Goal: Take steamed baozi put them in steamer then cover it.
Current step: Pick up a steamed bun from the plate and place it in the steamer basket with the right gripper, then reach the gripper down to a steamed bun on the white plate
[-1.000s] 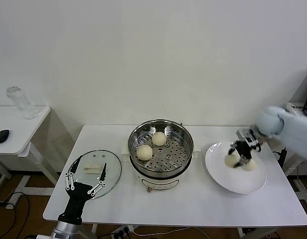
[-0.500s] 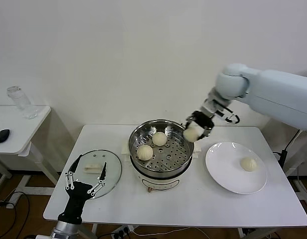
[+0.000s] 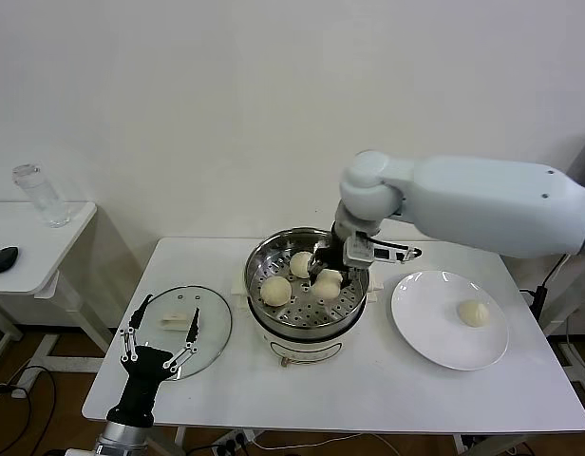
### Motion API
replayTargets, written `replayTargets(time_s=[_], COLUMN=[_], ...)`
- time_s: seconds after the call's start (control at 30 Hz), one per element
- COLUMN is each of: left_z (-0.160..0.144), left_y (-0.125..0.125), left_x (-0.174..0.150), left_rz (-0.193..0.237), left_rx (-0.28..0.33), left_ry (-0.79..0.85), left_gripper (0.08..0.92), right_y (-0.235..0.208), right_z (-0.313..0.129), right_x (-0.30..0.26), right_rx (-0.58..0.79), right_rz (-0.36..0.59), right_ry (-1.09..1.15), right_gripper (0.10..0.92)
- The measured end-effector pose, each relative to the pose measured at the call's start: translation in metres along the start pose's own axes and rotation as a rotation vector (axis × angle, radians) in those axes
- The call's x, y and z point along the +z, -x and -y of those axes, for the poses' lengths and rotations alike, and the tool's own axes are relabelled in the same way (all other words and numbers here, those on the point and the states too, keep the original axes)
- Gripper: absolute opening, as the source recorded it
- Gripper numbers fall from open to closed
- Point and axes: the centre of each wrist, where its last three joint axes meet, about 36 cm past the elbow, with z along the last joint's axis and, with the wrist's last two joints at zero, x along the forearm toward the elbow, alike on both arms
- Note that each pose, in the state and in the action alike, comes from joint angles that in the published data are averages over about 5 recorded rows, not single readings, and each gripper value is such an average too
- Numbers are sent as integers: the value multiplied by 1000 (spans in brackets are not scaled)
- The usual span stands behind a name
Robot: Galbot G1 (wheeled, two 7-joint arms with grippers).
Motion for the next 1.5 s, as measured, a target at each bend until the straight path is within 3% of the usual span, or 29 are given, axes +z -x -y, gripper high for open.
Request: replayTargets(time_s=[0.67, 0.9, 1.1, 1.33, 1.5], left_z=[-1, -4, -4, -2, -1], left_y=[0, 4, 5, 6, 5], left_x=[3, 3, 4, 4, 3], left_rz=[0, 4, 0, 0, 0], left_rx=[-7, -14, -14, -11, -7], left_ry=[3, 10, 11, 6, 4], left_gripper=[823, 823, 823, 823, 823], right_y=[46, 52, 45, 20, -5], right_z=[11, 15, 15, 4, -31], right_x=[-17, -20, -19, -6, 15], right_rx=[-49, -45, -42, -24, 6], right_rz=[42, 35, 14, -29, -59], right_ry=[-179, -195, -193, -128, 70], right_gripper=[657, 725, 818, 823, 823])
